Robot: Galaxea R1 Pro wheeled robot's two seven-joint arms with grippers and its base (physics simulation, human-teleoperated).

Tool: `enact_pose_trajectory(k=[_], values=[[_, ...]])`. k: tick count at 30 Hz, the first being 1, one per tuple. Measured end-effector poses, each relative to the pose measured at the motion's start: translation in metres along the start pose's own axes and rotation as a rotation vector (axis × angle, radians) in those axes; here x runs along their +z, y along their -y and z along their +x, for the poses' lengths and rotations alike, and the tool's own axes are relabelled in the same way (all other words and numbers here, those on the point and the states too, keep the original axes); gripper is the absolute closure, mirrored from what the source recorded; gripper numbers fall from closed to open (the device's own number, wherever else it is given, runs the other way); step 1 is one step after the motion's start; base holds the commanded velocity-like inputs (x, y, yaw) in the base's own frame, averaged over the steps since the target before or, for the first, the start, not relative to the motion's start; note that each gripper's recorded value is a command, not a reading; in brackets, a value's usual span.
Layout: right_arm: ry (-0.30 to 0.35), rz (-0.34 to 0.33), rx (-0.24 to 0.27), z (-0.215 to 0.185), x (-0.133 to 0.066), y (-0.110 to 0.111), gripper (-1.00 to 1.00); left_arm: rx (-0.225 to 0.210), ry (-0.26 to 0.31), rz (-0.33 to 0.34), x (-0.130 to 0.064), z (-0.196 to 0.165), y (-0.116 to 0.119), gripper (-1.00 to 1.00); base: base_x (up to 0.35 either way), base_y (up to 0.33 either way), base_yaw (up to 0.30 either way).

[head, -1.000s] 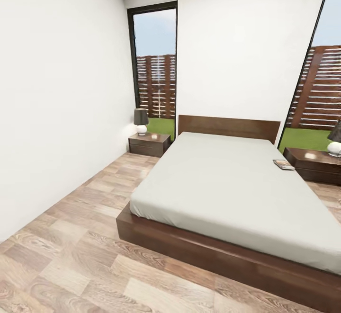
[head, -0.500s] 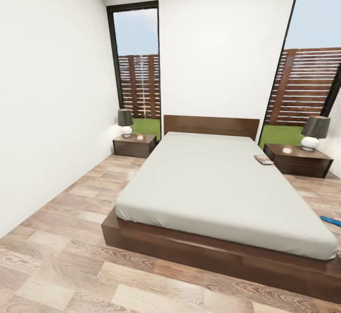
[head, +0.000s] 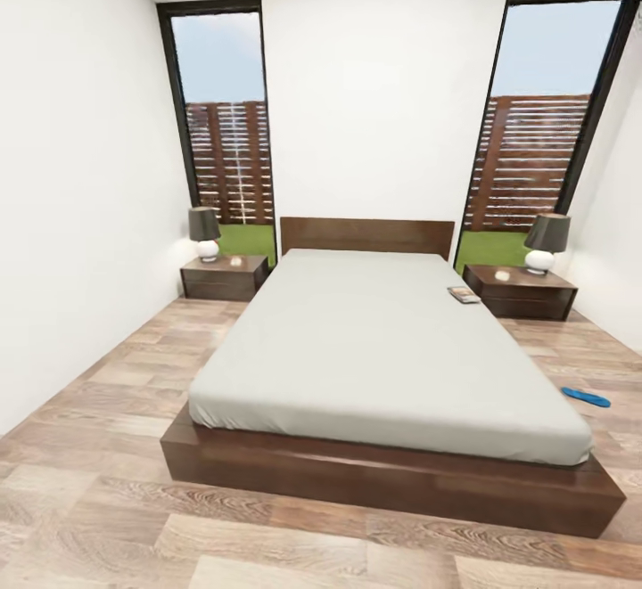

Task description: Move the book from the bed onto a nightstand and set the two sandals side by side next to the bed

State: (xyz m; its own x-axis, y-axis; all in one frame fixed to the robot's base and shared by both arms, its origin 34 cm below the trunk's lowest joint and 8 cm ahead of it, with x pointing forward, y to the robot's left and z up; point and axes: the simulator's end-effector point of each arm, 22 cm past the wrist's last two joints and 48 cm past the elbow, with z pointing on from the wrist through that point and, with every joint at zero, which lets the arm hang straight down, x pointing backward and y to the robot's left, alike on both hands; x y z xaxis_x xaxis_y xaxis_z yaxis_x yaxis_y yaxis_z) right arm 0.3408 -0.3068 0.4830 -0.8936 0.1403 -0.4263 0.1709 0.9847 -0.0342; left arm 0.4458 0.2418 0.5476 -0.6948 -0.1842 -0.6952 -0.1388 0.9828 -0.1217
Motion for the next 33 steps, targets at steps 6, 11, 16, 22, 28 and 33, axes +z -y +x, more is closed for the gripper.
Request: enact_pose_trajectory(k=[6,11,16,22,28,33], values=[[0.0,0.0,0.0,-0.0001,0.0001,0.0,-1.0,0.0,0.0,0.0,0.0002,0.0001,0.0,-1.0,0.049,0.037,-0.219],[0.0,0.0,0.0,0.0,0.0001,0.0,-1.0,0.0,0.0,0.0,0.0002,0.0001,0.0,-1.0,0.005,0.003,-0.219],[0.0,0.0,0.0,-0.0001,0.0001,0.0,-1.0,0.0,0.0,0.0,0.0002,0.0001,0.0,-1.0,0.001,0.0,-0.219],[0.0,0.0,0.0,0.0,0.0001,0.0,-1.0,0.0,0.0,0.0,0.0002,0.0001,0.0,-1.0,0.0,0.0,-0.219],[0.0,0.0,0.0,0.0,0.0001,0.0,-1.0,0.0,0.0,0.0,0.0002,0.0001,0.0,-1.0,0.0,0.0,-0.219],[0.0,0.0,0.0,-0.0001,0.0001,0.0,-1.0,0.0,0.0,0.0,0.0002,0.0001,0.0,-1.0,0.0,0.0,-0.219]])
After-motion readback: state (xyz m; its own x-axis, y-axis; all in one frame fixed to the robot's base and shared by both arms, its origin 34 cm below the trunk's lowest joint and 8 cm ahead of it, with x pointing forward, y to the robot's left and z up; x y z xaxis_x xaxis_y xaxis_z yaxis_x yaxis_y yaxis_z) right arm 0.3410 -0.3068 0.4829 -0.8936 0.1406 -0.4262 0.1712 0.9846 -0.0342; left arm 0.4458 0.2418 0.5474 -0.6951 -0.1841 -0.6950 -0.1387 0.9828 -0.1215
